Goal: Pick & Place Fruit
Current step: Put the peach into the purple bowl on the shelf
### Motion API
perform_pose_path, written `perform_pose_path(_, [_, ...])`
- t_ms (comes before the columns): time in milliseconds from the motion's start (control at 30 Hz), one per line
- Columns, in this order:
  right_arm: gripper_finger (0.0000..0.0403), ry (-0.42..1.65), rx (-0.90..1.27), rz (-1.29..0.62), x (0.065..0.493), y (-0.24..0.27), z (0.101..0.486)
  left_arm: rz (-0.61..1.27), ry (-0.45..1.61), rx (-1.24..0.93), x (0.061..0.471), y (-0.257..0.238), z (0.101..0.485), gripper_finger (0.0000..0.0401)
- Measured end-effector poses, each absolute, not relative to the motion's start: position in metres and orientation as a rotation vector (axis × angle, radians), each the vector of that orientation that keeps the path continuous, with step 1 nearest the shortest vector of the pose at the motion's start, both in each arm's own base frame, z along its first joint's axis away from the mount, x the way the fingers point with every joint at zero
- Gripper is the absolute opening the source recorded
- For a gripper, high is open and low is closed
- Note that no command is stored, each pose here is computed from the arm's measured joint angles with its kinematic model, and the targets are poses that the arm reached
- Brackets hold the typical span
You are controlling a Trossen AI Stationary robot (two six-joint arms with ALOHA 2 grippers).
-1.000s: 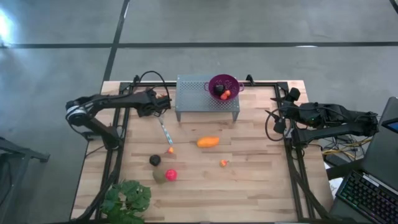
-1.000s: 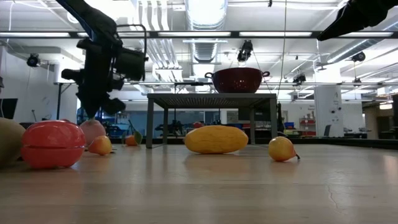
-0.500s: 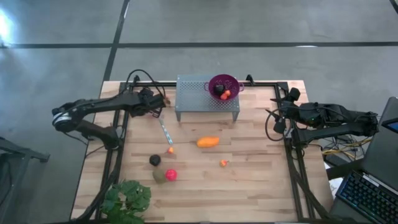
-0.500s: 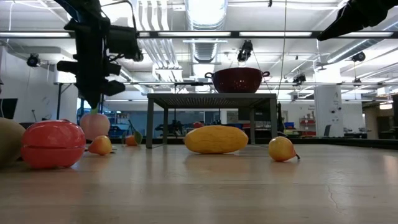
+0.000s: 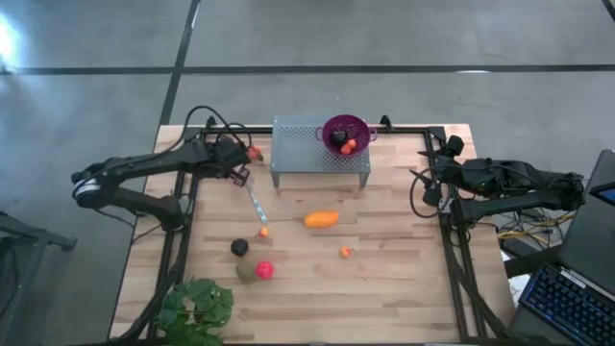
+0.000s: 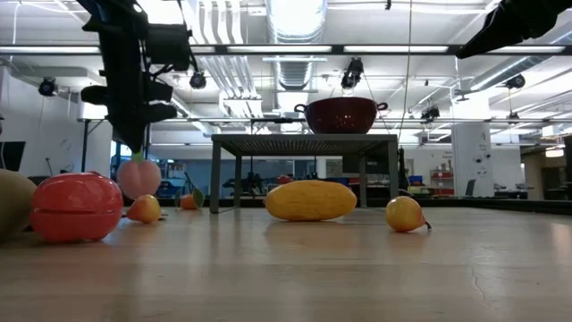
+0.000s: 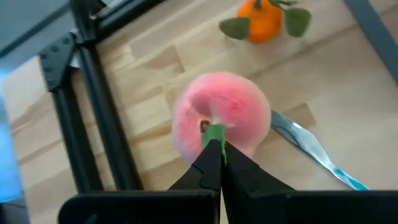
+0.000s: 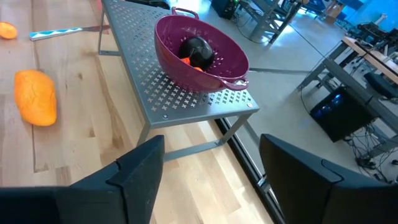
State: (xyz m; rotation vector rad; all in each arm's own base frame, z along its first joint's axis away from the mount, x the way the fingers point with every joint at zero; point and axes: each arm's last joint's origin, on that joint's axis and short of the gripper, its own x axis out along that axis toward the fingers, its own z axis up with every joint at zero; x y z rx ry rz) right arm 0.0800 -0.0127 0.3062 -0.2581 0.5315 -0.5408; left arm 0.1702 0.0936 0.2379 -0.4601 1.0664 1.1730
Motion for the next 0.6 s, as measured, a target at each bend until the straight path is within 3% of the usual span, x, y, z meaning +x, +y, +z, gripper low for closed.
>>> perform_pose_path(500, [0.0314, 0.533, -0.267, -0.538, 0.08, -0.013, 0.306, 0.925, 1.074, -0.559, 0.164, 0.082, 0.248, 0.0])
perform_pose_path(600, [0.0324, 0.577, -0.442, -0.491, 0.08, -0.013, 0.307, 0.865, 1.069, -0.558, 0.162, 0.079, 0.252, 0.0])
